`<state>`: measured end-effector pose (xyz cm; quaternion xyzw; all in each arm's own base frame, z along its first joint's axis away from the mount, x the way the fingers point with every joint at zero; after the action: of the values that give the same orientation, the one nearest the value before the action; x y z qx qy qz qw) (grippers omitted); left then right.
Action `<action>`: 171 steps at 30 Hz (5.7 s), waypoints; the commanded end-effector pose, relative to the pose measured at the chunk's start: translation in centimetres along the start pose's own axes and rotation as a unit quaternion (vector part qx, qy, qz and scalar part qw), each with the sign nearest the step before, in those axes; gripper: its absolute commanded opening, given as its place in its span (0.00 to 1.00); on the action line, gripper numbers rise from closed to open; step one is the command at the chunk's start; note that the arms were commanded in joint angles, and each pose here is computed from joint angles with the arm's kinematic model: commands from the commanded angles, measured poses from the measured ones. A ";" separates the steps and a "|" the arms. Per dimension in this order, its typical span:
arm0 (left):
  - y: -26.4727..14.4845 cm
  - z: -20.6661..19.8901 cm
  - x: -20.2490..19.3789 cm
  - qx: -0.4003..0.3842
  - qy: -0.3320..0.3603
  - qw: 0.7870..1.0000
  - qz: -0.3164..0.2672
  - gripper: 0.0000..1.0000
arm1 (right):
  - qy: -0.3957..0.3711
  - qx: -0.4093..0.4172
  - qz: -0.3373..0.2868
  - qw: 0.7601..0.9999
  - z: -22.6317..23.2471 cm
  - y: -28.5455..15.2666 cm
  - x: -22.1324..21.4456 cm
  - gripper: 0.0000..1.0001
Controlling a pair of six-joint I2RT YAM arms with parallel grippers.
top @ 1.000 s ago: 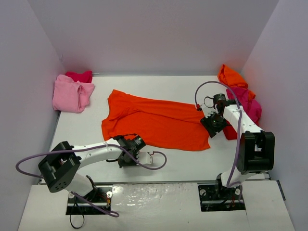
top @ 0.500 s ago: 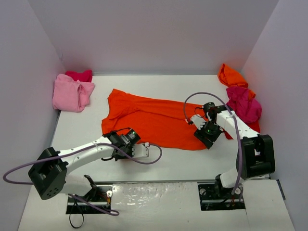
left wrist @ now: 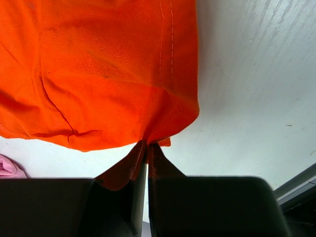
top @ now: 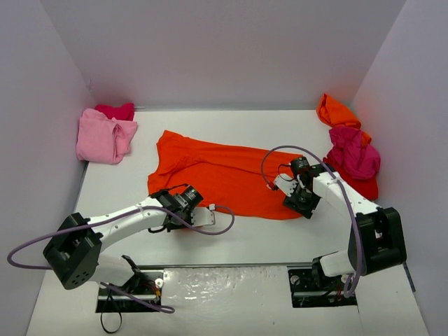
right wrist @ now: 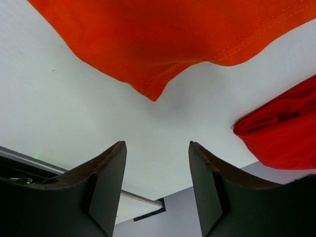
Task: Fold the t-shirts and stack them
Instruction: Grap the side of the flattened tshirt closest away from the robot with both arms, then fold the other side of the tshirt into a rectangle
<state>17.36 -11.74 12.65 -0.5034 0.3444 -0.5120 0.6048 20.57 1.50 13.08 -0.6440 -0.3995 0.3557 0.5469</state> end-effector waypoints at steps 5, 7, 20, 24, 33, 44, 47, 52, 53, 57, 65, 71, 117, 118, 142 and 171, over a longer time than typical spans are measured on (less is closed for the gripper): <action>-0.6 1.0 0.2 0.022 -0.007 1.000 -0.007 0.00 | -0.031 -0.002 0.037 0.999 0.9 2.0 1.6 0.50; -0.6 1.0 0.2 0.022 -0.007 1.000 -0.008 0.00 | -0.037 0.000 0.038 0.999 1.2 2.1 2.1 0.50; -0.6 0.9 0.0 0.024 -0.007 1.000 -0.009 0.00 | -0.050 0.001 0.078 0.996 1.8 3.8 3.0 0.48; -0.6 0.8 -0.1 0.026 -0.006 1.000 -0.010 0.00 | -0.050 -0.006 0.084 0.995 1.7 3.7 2.8 0.48; -0.5 0.8 -0.2 0.029 -0.006 0.999 -0.010 0.00 | -0.050 -0.012 0.087 0.995 1.7 3.9 2.6 0.39; -0.6 1.0 -0.6 0.046 -0.003 0.999 -0.004 0.00 | -0.047 -0.003 0.089 0.995 1.9 4.6 2.8 0.02; -1.3 1.9 -0.9 0.084 0.006 0.996 -0.002 0.00 | -0.047 -0.014 0.091 0.995 1.8 4.1 2.6 0.00; -5.6 6.0 -1.9 0.138 -0.057 0.988 -0.045 0.00 | -0.043 -0.047 0.072 0.995 1.0 1.6 2.5 0.00; -6.2 6.3 -2.5 0.133 -0.069 0.988 -0.044 0.00 | -0.041 -0.053 0.062 0.996 0.7 0.9 2.8 0.00; -9.0 6.6 -2.5 0.114 -0.068 0.990 -0.054 0.00 | -0.035 -0.055 0.024 0.998 0.8 -1.3 2.9 0.00; -11.7 4.6 -3.7 0.038 -0.060 0.996 -0.049 0.00 | -0.030 -0.053 0.022 0.998 1.7 -2.7 1.8 0.00; -13.8 2.8 -4.6 -0.027 -0.065 0.996 -0.056 0.00 | -0.026 -0.046 0.020 0.998 2.7 -4.2 0.8 0.00; -7.5 26.9 5.5 0.146 -0.029 0.986 -0.069 0.00 | 0.036 -0.076 0.017 0.996 -14.9 1.7 8.0 0.00; -7.0 27.4 5.3 0.142 -0.031 0.987 -0.065 0.00 | 0.035 -0.077 0.017 0.996 -15.1 1.8 8.1 0.00; -7.3 31.1 3.7 0.138 -0.006 0.989 -0.049 0.00 | 0.061 -0.075 0.016 0.995 -16.9 3.6 9.5 0.00; -6.5 33.9 3.5 0.164 -0.068 0.979 -0.100 0.66 | 0.167 -0.246 -0.005 0.955 -20.8 -1.4 10.5 0.57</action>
<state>50.08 -6.61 19.81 -0.4794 0.2382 -0.5428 0.6472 43.34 2.56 10.70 -0.7756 -0.3567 0.2230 0.4707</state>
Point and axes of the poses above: each gripper's point midway between its finger pads, its own y axis out along the fingers, its own z axis along the line the jaws close on, x = y × z, the point moved 8 cm from there along -y, back along the fingers, and after that the axes turned 7 degrees about -y, right-handed, at the moved point
